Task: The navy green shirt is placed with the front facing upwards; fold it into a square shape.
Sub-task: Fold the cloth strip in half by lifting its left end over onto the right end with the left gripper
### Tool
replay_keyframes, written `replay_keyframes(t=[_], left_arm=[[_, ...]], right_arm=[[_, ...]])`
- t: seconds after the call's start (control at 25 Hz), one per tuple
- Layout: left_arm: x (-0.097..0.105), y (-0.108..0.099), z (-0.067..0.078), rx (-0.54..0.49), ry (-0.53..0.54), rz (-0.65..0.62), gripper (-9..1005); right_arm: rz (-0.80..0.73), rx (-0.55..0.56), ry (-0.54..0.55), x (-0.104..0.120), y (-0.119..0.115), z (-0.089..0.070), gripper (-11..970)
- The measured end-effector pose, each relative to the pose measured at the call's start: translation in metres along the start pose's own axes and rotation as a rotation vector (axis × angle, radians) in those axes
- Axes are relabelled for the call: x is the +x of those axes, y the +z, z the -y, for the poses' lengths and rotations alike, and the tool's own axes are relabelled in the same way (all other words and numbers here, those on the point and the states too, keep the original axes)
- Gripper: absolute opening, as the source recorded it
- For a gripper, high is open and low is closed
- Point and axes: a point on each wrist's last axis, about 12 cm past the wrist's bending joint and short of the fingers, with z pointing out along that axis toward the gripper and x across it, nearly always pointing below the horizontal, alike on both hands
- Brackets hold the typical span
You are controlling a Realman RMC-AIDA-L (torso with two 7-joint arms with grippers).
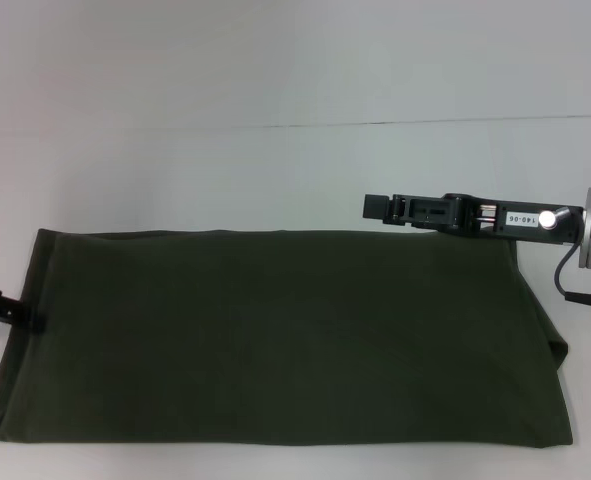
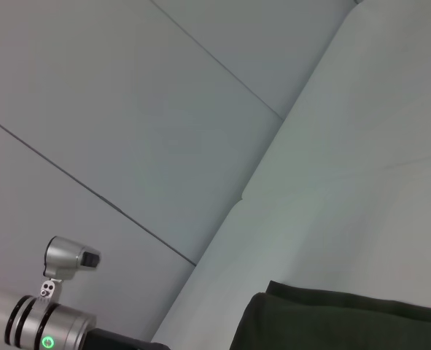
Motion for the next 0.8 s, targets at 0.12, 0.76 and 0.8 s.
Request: replay_keyframes(t=[0.12,0.76,0.8], left_arm=[[0.0009,0.0002,-0.001,-0.007,-0.001,-0.004,749],[0.0034,0.0085,0.0041,0.016,0.001,-0.025,748],[0.0035,0.0085,0.004,0.016,0.001,-0.025,748]], right_arm=[[0.0,0.0,0.0,-0.0001,0.0001,-0.0001,776],[0.001,0.001,-0.002,-0.0009,0.0005,-0.0001,776],[0.001,0.002,-0.002,-0.001,0.0004,-0.0001,776]])
